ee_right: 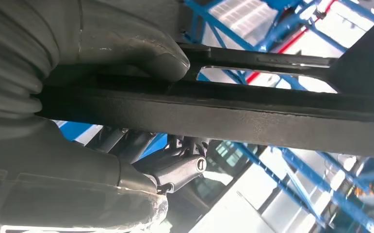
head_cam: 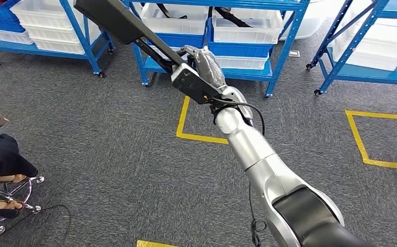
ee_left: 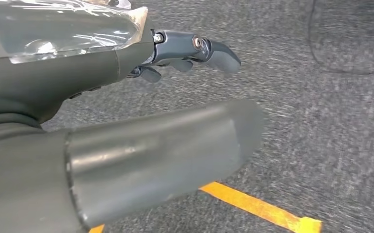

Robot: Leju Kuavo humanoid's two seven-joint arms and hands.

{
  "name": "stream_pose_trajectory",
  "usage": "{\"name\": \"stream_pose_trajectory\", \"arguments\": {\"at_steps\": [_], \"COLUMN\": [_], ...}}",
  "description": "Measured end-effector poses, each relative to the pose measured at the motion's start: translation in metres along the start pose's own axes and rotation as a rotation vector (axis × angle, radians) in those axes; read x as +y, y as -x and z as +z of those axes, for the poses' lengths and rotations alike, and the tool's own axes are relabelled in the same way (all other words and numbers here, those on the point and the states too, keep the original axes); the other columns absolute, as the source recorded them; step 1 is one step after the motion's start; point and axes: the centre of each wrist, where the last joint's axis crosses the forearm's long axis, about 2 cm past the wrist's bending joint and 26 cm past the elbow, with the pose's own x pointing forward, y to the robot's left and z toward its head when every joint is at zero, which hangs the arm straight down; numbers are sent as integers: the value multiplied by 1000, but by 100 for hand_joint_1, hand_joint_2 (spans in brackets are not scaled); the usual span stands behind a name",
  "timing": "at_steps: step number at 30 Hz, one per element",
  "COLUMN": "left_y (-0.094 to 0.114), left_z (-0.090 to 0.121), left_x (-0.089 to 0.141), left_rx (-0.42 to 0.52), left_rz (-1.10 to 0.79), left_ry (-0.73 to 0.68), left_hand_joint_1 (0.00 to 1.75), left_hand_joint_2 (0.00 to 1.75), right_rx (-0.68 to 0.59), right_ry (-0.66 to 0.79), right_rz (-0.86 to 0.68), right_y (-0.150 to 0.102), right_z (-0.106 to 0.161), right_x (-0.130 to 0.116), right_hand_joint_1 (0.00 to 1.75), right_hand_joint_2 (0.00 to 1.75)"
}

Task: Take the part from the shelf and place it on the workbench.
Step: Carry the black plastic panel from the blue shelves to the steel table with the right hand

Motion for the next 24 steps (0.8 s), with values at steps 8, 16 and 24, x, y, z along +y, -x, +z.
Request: {"name": "stream_pose_trajectory", "arguments": {"at_steps": [8, 16, 24], "left_y": [0, -4, -9], "left_z": [0, 0, -1], "left_x": [0, -2, -4], "left_rx": [1, -2, -4], "left_rz": [-10, -4, -11], "left_ry": [-5, -4, 10], "left_hand_joint_1": [0, 0, 0], "left_hand_joint_2": [0, 0, 0], "right_rx": [1, 30, 113], "right_ry": [136, 193, 249], "right_rz": [-26, -12, -4], "right_y": [20, 28, 46], "right_z": [56, 90, 129], "right_x": [-10, -24, -33], "right_hand_joint_1": [175, 175, 175], "right_hand_joint_2": [175, 175, 175]}}
